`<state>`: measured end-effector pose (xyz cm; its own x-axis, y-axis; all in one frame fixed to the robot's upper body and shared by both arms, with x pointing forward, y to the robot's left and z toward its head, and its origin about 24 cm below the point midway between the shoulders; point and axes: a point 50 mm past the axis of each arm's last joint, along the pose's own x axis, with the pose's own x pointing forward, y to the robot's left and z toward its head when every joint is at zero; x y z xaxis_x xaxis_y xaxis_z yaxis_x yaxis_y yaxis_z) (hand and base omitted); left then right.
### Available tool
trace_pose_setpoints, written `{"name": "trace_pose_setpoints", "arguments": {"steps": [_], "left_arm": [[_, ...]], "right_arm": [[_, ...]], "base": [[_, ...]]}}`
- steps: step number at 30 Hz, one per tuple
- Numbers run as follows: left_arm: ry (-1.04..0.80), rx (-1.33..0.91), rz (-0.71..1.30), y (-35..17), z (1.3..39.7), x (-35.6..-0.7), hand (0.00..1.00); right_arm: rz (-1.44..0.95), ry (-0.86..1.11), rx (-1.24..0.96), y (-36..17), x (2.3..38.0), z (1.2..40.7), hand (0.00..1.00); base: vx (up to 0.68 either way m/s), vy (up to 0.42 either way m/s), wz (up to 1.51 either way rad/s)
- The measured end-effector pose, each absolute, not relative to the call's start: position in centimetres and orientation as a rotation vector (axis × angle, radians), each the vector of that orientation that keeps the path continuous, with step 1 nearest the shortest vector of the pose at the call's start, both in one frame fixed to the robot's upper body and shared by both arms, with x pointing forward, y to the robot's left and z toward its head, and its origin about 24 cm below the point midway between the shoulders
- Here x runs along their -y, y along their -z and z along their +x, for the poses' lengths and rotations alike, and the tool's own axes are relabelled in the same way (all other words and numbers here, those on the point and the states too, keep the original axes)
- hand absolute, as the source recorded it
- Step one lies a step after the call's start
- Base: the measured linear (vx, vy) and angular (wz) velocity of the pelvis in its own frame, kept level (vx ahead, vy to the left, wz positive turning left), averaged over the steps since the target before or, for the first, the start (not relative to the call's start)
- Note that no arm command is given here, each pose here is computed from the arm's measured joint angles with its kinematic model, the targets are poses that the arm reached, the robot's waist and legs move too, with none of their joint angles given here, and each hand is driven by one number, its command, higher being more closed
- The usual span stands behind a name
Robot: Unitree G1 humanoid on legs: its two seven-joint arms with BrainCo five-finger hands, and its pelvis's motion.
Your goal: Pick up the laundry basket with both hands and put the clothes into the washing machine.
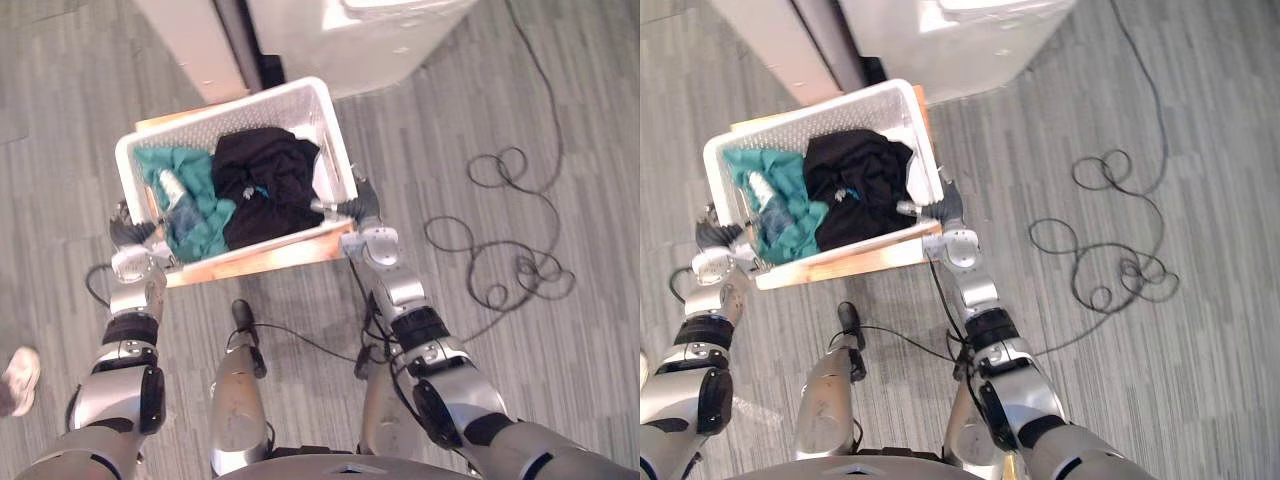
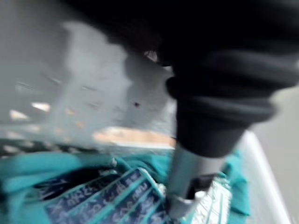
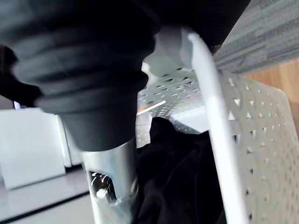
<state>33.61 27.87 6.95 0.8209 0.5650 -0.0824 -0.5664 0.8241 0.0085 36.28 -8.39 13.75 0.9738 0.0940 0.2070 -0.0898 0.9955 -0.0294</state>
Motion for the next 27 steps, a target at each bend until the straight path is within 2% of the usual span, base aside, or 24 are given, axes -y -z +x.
{"name": "trace_pose_setpoints", "arguments": {"steps": [4,16,20,27], "left_arm": [[-0.621,-0.133,-0.033,-4.2,32.2,-27.9,0.00],[-0.586,-0.150,0.014,-3.7,31.1,-28.3,0.00],[-0.563,-0.121,0.011,-6.3,32.4,-30.3,0.00],[-0.583,-0.027,-0.003,-9.5,33.8,-30.5,0.00]], "right_arm": [[-0.052,-0.110,0.223,-13.9,8.1,36.1,0.00],[-0.128,-0.127,0.251,-14.3,7.5,36.0,0.00],[-0.197,-0.182,0.249,-13.8,6.6,35.7,0.00],[-0.200,-0.199,0.240,-13.7,6.5,35.8,0.00]], "base": [[0.01,-0.003,-0.14],[-0.02,0.009,0.03],[0.00,0.000,0.00],[-0.02,0.013,-0.03]]}}
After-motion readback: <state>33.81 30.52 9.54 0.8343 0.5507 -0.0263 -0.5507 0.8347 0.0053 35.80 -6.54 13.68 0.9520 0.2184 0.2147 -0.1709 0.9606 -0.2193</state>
